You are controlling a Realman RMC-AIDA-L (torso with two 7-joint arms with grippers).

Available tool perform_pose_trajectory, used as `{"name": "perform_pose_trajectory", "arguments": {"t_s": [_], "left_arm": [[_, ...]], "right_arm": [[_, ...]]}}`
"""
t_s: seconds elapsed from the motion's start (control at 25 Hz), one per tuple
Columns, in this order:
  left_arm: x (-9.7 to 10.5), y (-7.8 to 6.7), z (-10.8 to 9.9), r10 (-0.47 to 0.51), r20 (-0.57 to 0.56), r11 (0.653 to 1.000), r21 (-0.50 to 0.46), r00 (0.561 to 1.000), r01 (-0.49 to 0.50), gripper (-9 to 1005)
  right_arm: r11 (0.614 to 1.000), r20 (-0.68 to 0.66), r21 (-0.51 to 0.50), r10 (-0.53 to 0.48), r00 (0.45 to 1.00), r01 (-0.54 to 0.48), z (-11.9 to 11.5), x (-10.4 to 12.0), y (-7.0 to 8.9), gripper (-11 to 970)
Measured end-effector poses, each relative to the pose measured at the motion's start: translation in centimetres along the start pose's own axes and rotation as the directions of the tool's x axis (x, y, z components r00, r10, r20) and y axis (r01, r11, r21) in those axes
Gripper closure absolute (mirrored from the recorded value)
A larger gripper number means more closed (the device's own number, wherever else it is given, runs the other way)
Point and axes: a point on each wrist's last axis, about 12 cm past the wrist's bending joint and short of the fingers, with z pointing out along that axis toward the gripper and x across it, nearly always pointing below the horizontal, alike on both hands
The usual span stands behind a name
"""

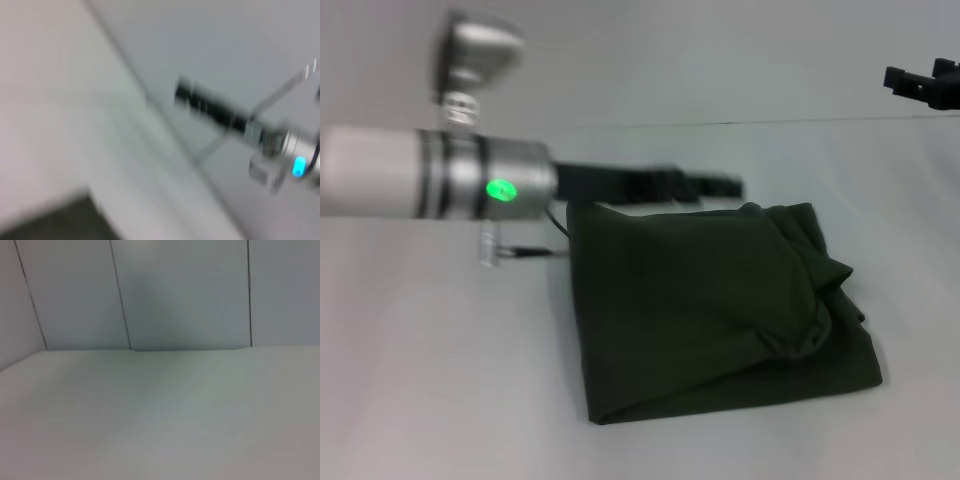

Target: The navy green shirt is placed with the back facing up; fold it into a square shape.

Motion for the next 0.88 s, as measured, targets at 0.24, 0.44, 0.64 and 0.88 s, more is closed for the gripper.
{"name": "perform_pose_trajectory", "arguments": {"t_s": [0.24, 0.44, 0.64, 0.88], "left_arm": [[1.8, 2.2, -4.9, 0.202, 0.237, 0.979, -0.018, 0.950, -0.203, 341], [5.2, 3.6, -7.1, 0.346, 0.274, 0.938, -0.099, 0.898, -0.331, 134], [6.5, 4.2, -8.8, 0.381, 0.295, 0.924, -0.135, 0.876, -0.357, 89], [7.4, 4.3, -10.4, 0.443, 0.276, 0.896, -0.142, 0.853, -0.420, 90]], "right_arm": [[0.989, -0.001, -0.105, 0.107, 0.994, -0.107, -0.6, -1.2, 0.4, 102], [0.947, -0.048, -0.225, 0.224, 0.973, -0.229, -1.8, -2.7, 1.0, 103], [0.877, -0.181, -0.260, 0.368, 0.912, -0.405, -3.0, -4.8, 1.1, 103], [0.838, -0.419, -0.204, 0.392, 0.819, -0.506, -3.0, -6.1, 2.7, 102]]}}
